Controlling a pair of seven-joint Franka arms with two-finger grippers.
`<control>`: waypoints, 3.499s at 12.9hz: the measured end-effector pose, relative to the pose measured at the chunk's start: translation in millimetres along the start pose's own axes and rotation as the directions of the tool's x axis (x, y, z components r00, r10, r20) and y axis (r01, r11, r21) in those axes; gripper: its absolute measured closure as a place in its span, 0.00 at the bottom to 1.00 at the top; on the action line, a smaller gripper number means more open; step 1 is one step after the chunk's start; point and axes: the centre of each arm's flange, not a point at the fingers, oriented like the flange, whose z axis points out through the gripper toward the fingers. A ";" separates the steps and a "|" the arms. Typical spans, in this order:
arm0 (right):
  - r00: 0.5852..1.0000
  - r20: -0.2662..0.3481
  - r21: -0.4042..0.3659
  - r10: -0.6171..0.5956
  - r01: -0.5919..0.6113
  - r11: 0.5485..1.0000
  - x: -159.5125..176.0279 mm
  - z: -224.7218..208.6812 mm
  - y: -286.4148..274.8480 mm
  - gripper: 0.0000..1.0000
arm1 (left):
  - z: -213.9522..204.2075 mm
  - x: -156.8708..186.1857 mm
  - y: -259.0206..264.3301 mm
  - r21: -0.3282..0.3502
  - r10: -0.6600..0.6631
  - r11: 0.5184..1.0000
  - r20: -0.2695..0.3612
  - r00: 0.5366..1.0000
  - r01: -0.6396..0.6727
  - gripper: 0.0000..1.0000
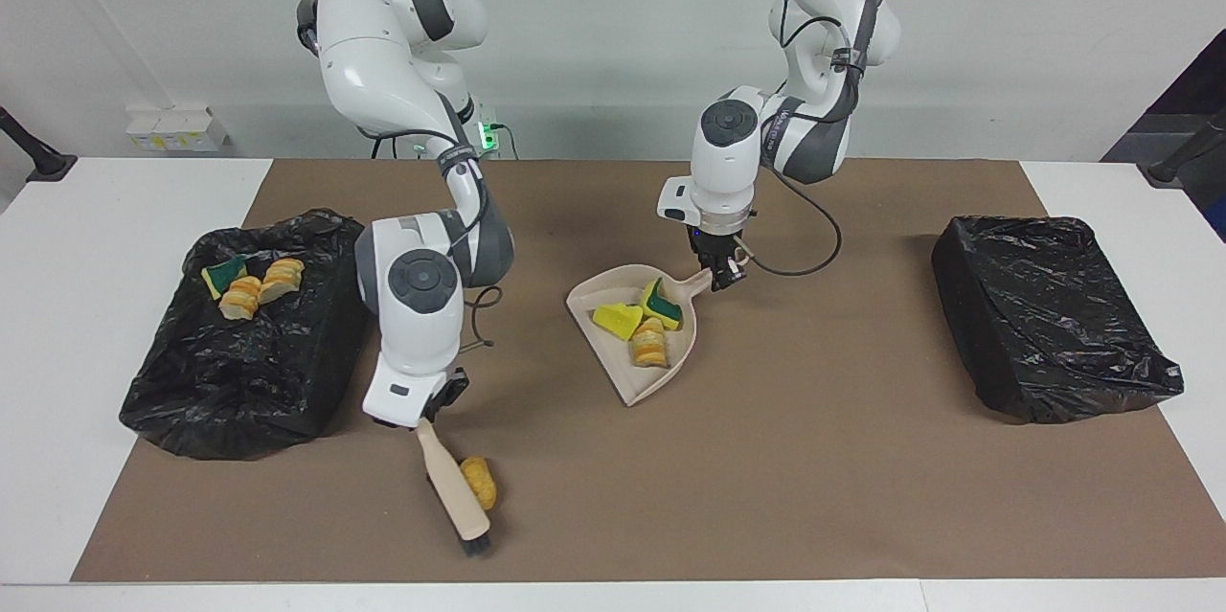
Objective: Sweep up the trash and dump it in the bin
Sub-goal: 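Move the brush to the bread chunk farther out with the right gripper, then sweep the bread chunk into the dustpan with the right gripper's brush, then tip the dustpan into the nearer bin with the left gripper while the right gripper withdraws, then lay the brush on the mat center with the right gripper and withdraw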
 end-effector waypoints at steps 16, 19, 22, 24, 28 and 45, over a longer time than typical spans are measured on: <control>0.975 0.144 0.280 -0.168 0.122 0.952 -21.4 -71.3 -211.8 0.74 | 0.8 -0.6 0.7 -0.001 -0.002 1.000 0.002 1.000 0.002 0.68; 0.969 0.203 0.295 -0.142 0.078 0.952 -40.2 -97.2 -194.3 0.74 | 0.3 -1.9 -1.7 0.000 0.052 0.999 0.001 0.999 -0.052 0.68; 0.955 0.278 0.287 -0.103 0.020 0.958 -66.5 -132.2 -180.5 0.74 | -6.5 -16.4 -22.1 0.007 0.130 0.991 -0.006 0.991 -0.130 0.68; 0.944 0.331 0.253 -0.019 -0.069 0.965 -73.9 -141.0 -190.6 0.74 | -19.4 -32.5 -36.9 0.007 0.158 0.987 -0.001 0.987 -0.158 0.68; 0.897 0.419 0.288 0.144 -0.281 0.916 -84.2 -132.9 -237.0 0.74 | -75.3 -102.7 -82.3 0.010 0.183 0.983 0.010 0.983 -0.184 0.68; 0.811 0.450 0.253 0.374 -0.517 0.817 -113.8 -120.0 -432.0 0.05 | -139.7 -556.0 -267.7 0.241 -0.006 0.970 0.160 0.987 -0.033 0.68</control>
